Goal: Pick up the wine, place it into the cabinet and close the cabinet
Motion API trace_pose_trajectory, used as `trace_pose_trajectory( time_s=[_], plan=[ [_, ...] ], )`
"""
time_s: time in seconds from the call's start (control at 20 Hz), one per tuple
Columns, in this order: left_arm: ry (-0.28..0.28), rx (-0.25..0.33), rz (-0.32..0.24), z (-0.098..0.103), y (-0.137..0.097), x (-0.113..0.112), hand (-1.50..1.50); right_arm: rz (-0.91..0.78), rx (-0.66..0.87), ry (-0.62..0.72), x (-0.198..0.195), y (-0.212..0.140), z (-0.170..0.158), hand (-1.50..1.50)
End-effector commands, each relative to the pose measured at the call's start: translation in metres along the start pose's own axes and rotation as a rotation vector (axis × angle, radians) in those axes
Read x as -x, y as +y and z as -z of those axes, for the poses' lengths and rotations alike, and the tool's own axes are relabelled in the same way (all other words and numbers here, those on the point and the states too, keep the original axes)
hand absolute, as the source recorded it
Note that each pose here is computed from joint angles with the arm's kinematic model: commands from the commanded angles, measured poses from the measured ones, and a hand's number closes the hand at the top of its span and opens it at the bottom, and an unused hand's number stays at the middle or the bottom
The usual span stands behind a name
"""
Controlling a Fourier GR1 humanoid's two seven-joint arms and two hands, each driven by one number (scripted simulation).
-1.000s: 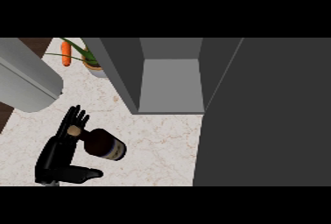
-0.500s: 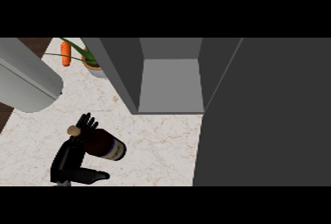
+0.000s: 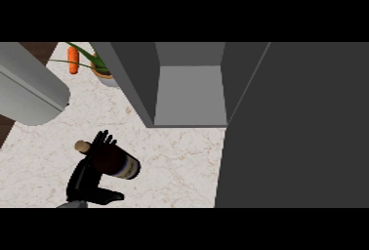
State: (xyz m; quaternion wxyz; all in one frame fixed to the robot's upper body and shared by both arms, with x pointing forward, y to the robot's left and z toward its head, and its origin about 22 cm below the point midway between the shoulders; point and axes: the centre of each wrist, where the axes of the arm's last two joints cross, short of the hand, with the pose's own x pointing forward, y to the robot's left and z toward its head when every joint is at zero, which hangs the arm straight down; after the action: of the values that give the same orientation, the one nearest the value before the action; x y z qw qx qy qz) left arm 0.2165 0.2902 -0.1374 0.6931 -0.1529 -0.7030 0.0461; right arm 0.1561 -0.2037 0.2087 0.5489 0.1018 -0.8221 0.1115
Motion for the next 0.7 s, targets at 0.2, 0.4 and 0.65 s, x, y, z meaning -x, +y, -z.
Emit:
trace_pose_trajectory(
  time_s=[0.2,0.4,0.65],
  plan=[
    [-0.022,0.029,-0.065,0.022,-0.018,0.023,-1.5,0.038,-0.012,-0.037,-0.016,0.004,-0.026,-1.5],
    [-0.047,0.035,-0.073,0.023,-0.012,0.021,-1.5,0.02,-0.014,-0.023,-0.016,-0.003,-0.016,-1.5],
    [-0.08,0.052,-0.037,0.031,-0.015,0.012,-1.5,0.033,0.005,-0.024,-0.01,-0.005,-0.008,-1.5]
  ],
)
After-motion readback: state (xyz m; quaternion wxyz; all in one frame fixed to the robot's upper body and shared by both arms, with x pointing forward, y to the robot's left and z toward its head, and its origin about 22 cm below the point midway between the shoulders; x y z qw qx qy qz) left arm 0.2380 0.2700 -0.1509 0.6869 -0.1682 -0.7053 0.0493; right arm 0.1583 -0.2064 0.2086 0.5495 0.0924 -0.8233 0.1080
